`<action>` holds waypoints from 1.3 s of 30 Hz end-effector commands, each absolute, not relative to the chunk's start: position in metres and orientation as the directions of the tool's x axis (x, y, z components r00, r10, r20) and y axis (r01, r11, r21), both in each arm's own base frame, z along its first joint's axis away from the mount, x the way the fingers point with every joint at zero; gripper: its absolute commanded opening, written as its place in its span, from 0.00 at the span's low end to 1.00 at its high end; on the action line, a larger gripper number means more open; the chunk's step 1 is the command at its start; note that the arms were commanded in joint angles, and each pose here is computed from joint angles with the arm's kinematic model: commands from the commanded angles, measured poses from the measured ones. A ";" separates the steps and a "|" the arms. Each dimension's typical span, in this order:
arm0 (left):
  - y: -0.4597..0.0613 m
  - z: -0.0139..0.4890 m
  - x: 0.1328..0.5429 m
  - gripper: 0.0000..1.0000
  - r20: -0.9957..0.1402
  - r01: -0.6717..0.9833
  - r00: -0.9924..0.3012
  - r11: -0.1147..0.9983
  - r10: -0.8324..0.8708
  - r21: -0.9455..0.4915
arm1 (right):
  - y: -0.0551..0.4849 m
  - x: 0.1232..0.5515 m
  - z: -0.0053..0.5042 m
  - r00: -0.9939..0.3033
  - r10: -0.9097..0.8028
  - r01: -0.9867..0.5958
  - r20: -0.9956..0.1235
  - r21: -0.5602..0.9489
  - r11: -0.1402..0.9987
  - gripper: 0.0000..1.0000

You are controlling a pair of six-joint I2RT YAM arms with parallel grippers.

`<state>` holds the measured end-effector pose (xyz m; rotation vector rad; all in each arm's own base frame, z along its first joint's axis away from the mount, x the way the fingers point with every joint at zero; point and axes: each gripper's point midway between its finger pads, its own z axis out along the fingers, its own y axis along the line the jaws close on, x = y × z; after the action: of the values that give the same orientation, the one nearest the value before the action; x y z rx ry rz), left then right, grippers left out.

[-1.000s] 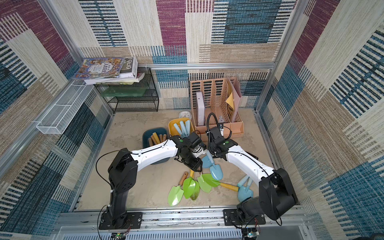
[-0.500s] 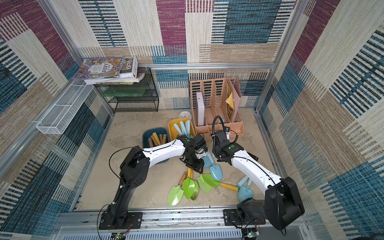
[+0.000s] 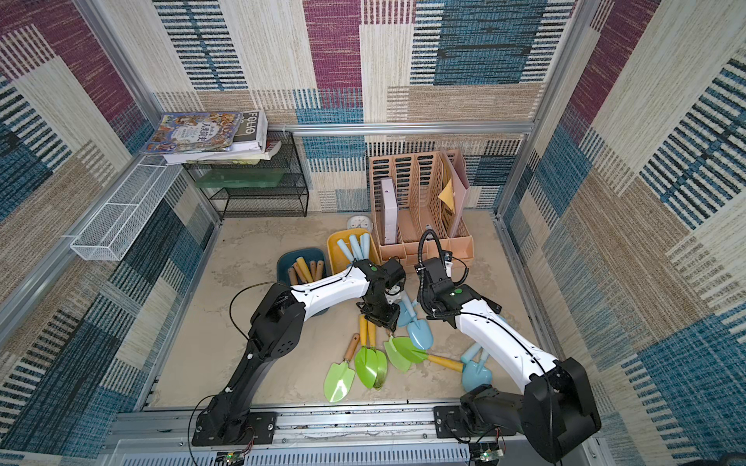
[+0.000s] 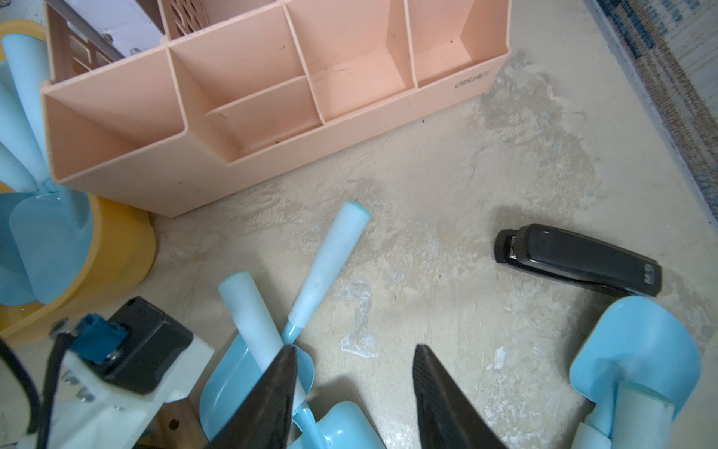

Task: Sort the small shovels by color and place them into the storage box
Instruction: Pick up the shovel from the center of the board.

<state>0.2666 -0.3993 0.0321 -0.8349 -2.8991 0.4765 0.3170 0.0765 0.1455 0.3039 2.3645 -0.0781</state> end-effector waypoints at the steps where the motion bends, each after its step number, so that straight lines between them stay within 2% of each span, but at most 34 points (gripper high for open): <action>1: -0.386 0.024 0.273 0.42 0.027 0.489 -0.859 0.837 0.511 -0.246 | 0.072 0.315 0.146 -0.693 0.204 0.260 -0.691 0.024 0.965 0.51; 10: -0.388 0.019 0.287 0.26 0.032 0.457 -0.877 0.852 0.480 -0.256 | 0.071 0.317 0.144 -0.693 0.211 0.272 -0.690 0.021 0.962 0.51; 19: -0.402 0.026 0.288 0.00 0.012 0.486 -0.856 0.813 0.516 -0.319 | 0.068 0.319 0.144 -0.686 0.224 0.294 -0.692 0.019 0.956 0.51; 23: -0.400 0.050 0.294 0.00 -0.056 0.524 -0.844 0.796 0.534 -0.303 | 0.066 0.321 0.144 -0.682 0.233 0.303 -0.694 0.022 0.953 0.51; 31: -0.381 0.116 0.319 0.00 -0.241 0.575 -0.813 0.798 0.530 -0.184 | 0.072 0.333 0.146 -0.680 0.223 0.293 -0.698 0.020 0.956 0.51; 34: -0.357 0.137 0.340 0.00 -0.296 0.523 -0.831 0.842 0.470 -0.131 | 0.076 0.340 0.147 -0.682 0.213 0.282 -0.700 0.017 0.959 0.51; 39: -0.295 0.175 0.392 0.00 -0.387 0.328 -0.887 0.934 0.253 -0.141 | 0.083 0.353 0.149 -0.680 0.191 0.259 -0.708 0.011 0.966 0.51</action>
<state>0.3699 -0.3247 0.1620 -0.7143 -3.3489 0.4267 0.3441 0.0796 0.1434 0.3274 2.3621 -0.1220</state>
